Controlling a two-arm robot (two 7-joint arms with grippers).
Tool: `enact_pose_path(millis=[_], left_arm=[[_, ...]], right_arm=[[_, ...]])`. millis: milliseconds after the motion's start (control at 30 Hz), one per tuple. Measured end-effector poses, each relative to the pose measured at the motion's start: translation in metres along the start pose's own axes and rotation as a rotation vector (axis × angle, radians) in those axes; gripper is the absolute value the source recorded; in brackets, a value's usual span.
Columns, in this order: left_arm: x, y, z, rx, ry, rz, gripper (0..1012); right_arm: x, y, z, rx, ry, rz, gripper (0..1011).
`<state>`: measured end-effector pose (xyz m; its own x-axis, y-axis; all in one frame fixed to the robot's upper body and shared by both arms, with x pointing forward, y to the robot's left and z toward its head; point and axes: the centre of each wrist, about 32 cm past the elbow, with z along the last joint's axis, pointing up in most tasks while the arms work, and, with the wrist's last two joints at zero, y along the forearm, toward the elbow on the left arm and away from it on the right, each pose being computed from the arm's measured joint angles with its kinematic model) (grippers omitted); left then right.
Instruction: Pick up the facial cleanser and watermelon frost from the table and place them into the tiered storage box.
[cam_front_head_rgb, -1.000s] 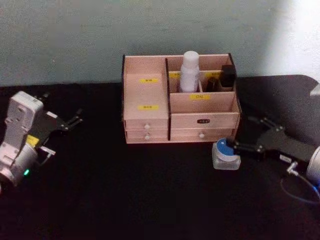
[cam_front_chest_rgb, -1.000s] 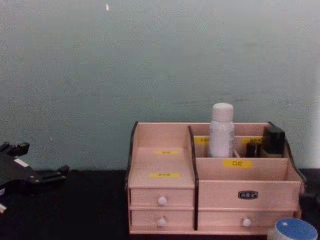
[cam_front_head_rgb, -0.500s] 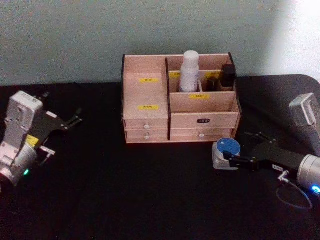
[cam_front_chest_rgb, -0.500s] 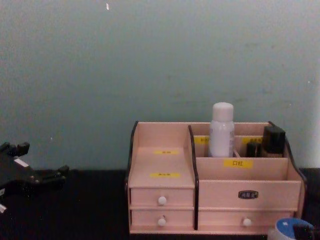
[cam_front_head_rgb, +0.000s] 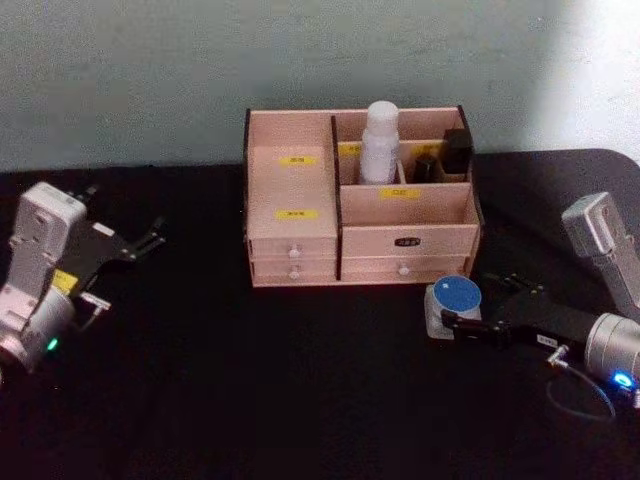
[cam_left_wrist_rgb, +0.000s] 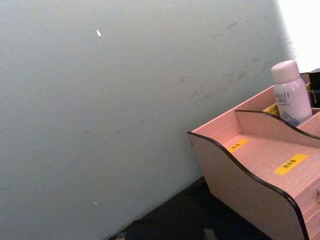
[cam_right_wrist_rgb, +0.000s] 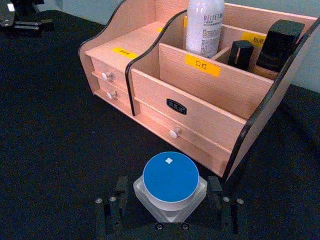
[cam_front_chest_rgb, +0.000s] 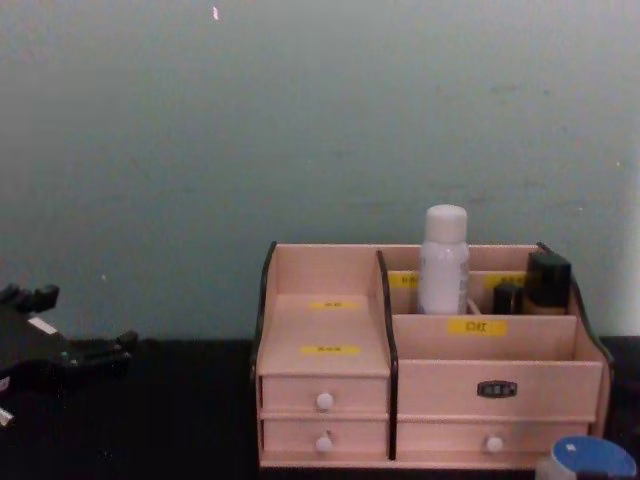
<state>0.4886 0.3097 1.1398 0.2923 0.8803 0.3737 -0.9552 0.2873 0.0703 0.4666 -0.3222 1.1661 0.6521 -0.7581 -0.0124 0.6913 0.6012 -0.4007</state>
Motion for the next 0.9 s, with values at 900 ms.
enact_pose_path(millis=[900], left_arm=[[0.0, 0.0, 0.0, 0.0, 0.0, 0.0, 1001]], right_arm=[[0.0053, 0.0087, -0.0028, -0.015, -0.003, -0.002, 1003]])
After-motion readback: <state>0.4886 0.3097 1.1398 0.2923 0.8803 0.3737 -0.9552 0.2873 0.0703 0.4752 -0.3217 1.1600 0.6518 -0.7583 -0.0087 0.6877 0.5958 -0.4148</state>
